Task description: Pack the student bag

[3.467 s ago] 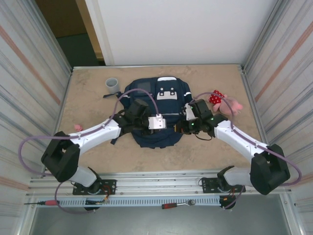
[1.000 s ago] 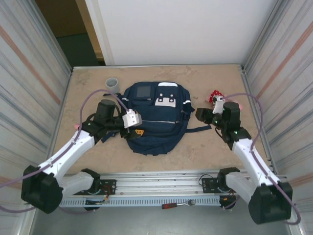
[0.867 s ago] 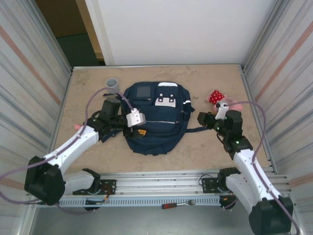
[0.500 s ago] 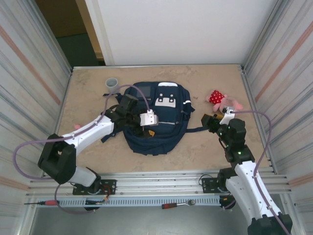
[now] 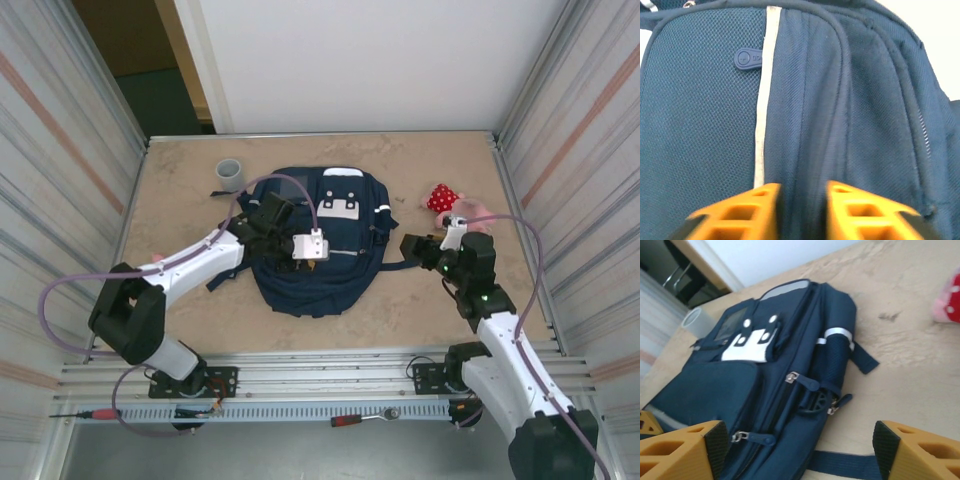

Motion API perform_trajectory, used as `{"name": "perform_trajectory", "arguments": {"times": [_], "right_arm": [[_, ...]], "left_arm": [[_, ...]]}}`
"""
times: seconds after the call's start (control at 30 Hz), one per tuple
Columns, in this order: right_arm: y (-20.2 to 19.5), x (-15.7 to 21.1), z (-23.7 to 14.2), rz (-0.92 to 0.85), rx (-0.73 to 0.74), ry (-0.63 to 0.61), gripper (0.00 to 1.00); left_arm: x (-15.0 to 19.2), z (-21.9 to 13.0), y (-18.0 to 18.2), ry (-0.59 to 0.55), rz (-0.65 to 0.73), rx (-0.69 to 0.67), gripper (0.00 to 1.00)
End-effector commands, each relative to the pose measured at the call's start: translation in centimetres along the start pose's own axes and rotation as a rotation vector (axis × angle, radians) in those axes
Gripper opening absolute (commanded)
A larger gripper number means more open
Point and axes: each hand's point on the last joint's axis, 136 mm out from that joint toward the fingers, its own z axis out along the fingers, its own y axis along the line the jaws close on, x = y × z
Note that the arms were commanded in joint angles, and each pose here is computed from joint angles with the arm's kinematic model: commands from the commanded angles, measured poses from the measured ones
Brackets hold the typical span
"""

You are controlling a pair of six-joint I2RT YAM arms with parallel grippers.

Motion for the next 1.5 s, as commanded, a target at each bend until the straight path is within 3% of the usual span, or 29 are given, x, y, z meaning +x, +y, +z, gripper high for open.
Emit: {"name": "perform_trajectory", "arguments": {"times": [0.0,0.03,0.13,0.4,0.57,0.7,0.93,1.47], "right_arm": [[3.3,-1.8,-0.1,-0.124,-0.143,0.022,0.8],[3.6,-1.6,0.2,-0.156,-0.168,0.047,0.81],[4.7,-0.8,0.9,-0.231,-0.254,0.107,0.81],[6.1,0.5,3.7,-0.368,-0.427,0.195,0.81],[7.4,1.1,4.9,-0.455,-0.535,0.204,0.82],[7.7,2.6,5.6,-0.45,-0.611,0.287,0.8],[8.3,3.9,6.2,-0.546,-0.72,0.305,0.79],[7.6,5.2,7.8,-0.502,-0.774,0.488,0.75]], "left_arm": [[-1.4,-1.5,1.5,-0.12,-0.08,-0.061,0.05],[-1.9,-1.8,1.6,-0.174,-0.12,-0.062,0.01],[-2.9,-2.6,2.0,-0.304,-0.221,-0.08,0.0],[-2.7,-3.3,2.5,-0.495,-0.421,-0.079,0.0],[-2.3,-3.1,1.9,-0.521,-0.454,0.002,0.0],[-2.2,-3.9,2.3,-0.552,-0.463,-0.002,0.0],[-1.8,-3.7,2.2,-0.53,-0.435,0.006,0.0],[-2.4,-4.3,2.6,-0.551,-0.37,-0.016,0.0]]}}
